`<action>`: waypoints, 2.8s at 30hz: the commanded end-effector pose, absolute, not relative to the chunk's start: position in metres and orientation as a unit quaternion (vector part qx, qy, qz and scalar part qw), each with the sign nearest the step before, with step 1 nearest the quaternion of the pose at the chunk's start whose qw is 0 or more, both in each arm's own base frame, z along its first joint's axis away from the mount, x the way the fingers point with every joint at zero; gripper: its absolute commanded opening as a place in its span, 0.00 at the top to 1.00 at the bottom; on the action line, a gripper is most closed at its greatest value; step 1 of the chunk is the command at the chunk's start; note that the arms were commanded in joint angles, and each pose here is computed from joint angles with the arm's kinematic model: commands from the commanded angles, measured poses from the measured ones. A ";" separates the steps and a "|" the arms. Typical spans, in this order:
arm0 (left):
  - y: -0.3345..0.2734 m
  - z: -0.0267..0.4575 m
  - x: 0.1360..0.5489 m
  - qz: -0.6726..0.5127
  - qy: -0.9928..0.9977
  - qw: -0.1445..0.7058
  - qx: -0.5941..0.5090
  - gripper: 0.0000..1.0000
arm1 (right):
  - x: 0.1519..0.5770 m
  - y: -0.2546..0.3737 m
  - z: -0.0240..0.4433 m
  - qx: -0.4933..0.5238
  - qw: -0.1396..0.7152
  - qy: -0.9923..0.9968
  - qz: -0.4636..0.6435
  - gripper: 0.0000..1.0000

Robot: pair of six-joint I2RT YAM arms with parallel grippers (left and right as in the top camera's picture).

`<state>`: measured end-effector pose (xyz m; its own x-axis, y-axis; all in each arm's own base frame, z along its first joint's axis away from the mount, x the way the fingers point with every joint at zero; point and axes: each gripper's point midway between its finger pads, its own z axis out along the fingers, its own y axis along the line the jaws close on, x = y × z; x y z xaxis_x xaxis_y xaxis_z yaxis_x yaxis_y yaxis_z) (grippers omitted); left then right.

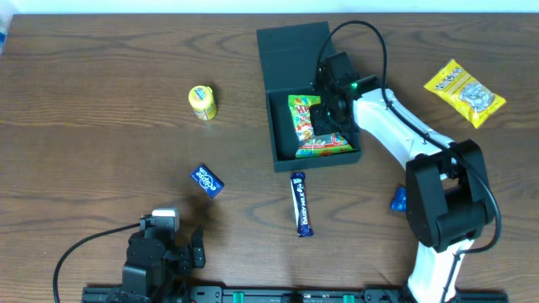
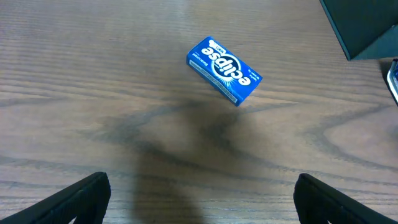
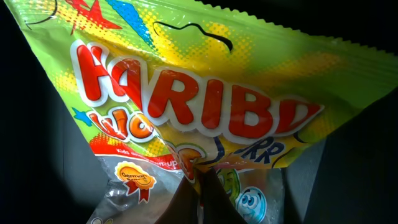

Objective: Pack container
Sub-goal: 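Lower the Haribo bag into the box and open the right gripper, then withdraw the right gripper and move it toward the Oreo pack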

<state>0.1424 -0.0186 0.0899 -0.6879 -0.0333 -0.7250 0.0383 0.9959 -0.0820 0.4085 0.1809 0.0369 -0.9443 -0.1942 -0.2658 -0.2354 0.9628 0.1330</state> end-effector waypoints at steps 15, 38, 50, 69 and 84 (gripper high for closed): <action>-0.011 0.075 0.132 -0.026 0.931 0.365 -0.010 0.05 | 0.408 0.186 0.048 -0.120 0.140 0.979 0.085 0.60; -0.011 0.075 0.132 -0.026 0.931 0.365 -0.010 0.05 | 0.338 0.105 0.283 -0.106 0.362 0.926 0.021 0.01; -0.011 0.075 0.132 -0.026 0.931 0.365 -0.010 0.05 | 0.278 0.018 0.300 -0.009 0.339 0.940 -0.033 0.01; -0.011 0.075 0.132 -0.026 0.931 0.365 -0.010 0.05 | 0.174 0.033 0.251 -0.018 0.113 0.993 0.030 0.01; -0.011 0.075 0.132 -0.026 0.931 0.365 -0.010 0.05 | 0.130 0.024 0.255 -0.032 0.168 0.985 0.028 0.01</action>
